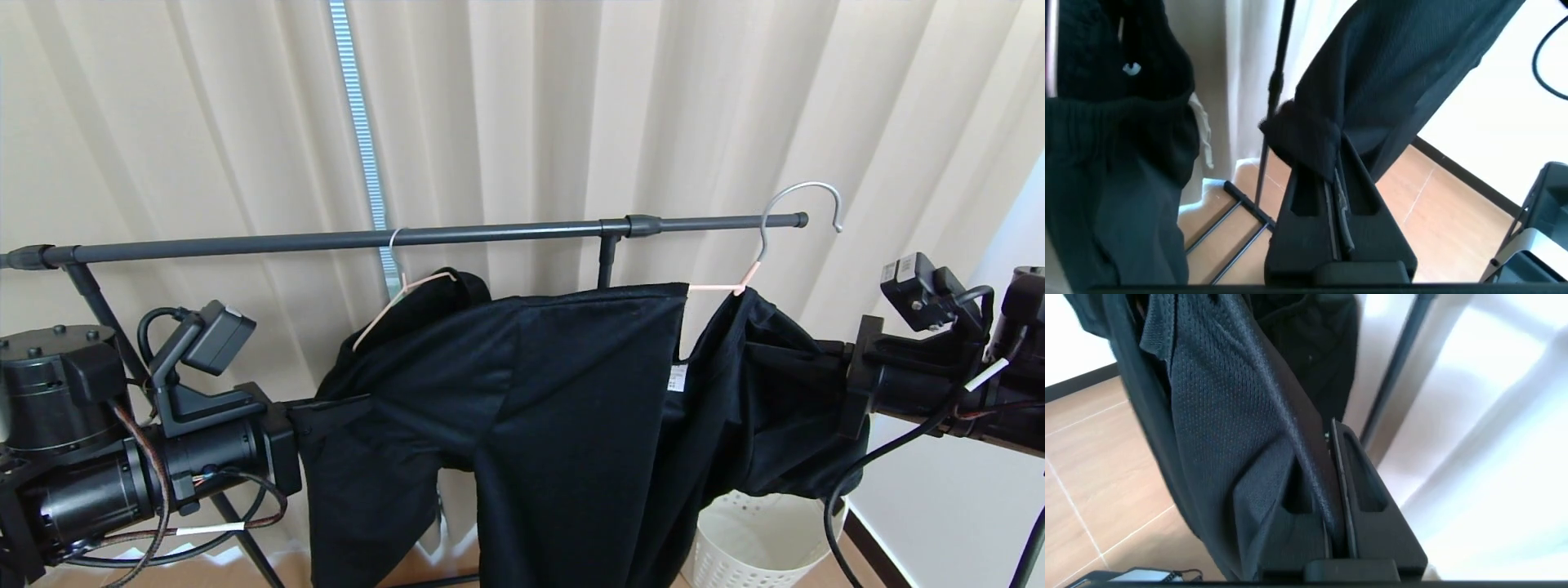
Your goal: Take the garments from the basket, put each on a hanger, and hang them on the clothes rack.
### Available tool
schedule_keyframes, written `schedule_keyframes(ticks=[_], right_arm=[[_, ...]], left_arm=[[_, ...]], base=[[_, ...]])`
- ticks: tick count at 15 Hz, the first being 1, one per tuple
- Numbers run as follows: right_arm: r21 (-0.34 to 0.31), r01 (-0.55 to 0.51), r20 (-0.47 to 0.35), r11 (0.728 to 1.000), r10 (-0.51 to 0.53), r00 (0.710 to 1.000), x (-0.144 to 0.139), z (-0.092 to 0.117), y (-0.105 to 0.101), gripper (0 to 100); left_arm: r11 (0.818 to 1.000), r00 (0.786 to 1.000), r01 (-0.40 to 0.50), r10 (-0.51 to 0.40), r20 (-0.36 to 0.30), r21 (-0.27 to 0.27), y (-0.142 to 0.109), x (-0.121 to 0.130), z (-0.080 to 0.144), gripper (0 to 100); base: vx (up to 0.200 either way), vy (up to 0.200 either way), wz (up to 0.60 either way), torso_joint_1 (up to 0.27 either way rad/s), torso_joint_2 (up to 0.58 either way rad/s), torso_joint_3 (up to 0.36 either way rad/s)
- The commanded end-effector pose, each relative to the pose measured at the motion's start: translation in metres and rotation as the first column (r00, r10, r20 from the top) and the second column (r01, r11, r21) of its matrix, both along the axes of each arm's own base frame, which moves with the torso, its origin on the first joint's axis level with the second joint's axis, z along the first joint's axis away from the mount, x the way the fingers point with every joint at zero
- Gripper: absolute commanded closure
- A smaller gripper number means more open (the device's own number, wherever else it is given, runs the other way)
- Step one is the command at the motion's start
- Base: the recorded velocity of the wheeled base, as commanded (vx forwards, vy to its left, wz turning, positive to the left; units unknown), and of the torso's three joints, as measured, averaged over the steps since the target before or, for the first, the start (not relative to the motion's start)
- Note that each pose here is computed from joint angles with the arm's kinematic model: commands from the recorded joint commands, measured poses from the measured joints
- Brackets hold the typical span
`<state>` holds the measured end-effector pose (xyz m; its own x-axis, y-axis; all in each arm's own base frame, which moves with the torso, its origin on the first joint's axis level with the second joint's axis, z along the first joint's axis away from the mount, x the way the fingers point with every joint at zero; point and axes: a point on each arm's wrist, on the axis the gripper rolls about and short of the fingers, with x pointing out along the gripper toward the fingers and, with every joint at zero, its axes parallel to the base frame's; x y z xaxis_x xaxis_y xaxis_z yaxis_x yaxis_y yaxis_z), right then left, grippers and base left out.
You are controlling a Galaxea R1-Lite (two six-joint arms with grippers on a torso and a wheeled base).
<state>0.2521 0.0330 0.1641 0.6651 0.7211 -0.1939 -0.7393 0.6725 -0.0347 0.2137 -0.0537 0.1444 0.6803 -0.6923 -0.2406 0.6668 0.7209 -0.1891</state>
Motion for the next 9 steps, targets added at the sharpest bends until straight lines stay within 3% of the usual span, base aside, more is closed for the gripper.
schedule_keyframes(ticks=[1,9], right_arm=[[-0.001,0.012,0.006,1.0,-0.012,1.0,0.001,0.001,-0.003,100],[0.008,0.045,0.023,0.999,-0.045,0.999,0.008,0.006,-0.017,100]], left_arm=[[1.0,1.0,-0.025,0.025,0.004,0.006,0.006,0.002,0.0,100],[0.999,1.0,-0.026,0.025,0.018,0.046,0.01,-0.001,-0.006,100]], base=[[0.0,0.0,0.0,0.0,0.0,0.0],[0.0,0.0,0.0,0.0,0.0,0.0]])
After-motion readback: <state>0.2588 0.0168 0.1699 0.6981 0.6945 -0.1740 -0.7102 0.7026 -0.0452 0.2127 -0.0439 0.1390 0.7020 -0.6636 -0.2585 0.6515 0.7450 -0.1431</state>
